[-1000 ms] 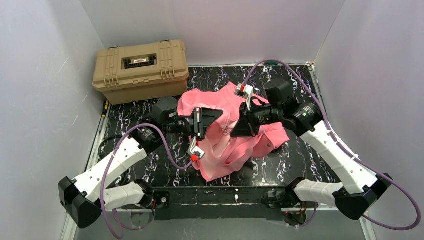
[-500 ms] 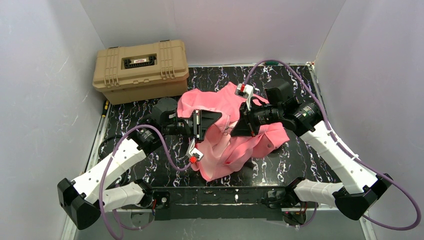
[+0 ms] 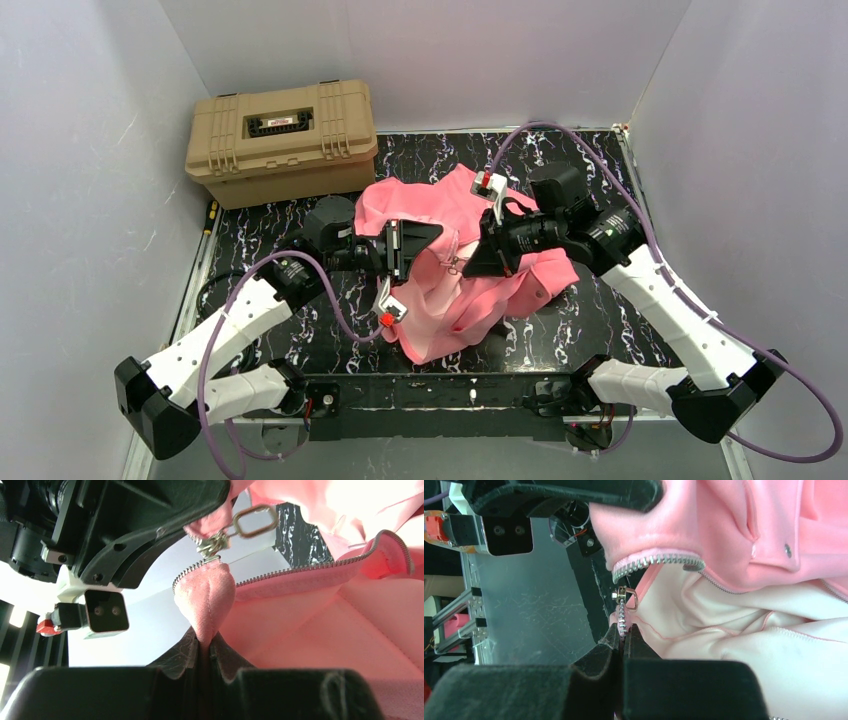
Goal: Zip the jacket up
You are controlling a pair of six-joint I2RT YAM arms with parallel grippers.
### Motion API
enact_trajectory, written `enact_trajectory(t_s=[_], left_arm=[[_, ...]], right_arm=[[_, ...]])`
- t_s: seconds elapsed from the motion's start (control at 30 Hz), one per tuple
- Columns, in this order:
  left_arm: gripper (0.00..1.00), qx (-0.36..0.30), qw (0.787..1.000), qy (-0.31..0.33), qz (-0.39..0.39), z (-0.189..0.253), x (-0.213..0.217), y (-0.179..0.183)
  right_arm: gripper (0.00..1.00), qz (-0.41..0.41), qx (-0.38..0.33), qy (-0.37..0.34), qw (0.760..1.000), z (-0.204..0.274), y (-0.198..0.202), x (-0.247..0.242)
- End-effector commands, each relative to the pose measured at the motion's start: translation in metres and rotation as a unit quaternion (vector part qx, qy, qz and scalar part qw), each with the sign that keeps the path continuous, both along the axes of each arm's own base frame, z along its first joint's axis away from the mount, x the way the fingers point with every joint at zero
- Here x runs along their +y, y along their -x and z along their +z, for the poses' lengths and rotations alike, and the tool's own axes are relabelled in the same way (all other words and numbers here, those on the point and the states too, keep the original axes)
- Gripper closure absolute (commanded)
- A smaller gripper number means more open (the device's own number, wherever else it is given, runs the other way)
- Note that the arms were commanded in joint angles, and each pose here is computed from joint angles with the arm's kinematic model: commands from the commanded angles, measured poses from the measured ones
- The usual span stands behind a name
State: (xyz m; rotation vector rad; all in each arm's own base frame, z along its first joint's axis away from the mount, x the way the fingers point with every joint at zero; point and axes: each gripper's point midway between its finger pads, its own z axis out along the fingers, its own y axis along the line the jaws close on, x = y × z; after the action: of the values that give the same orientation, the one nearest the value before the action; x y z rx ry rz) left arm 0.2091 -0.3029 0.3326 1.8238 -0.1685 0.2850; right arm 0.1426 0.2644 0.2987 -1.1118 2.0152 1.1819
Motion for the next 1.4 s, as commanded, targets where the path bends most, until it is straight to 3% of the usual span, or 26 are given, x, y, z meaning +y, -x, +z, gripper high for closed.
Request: enact_trajectory(t_s=[0.0,1.37], left_arm=[[1.0,-0.143,0.99,0.017,-0.016,0.035,-0.004,-0.003],[1.0,-0.158,0.987,-0.005,-0.035,0.02,-0.004,0.003]], right_arm=[[0.99,0.015,0.008,-0.013,1.0,0.003,0.01,0.0],[0.99,0.019,0.009,-0.032,0.999,0.015,0.0,0.014]])
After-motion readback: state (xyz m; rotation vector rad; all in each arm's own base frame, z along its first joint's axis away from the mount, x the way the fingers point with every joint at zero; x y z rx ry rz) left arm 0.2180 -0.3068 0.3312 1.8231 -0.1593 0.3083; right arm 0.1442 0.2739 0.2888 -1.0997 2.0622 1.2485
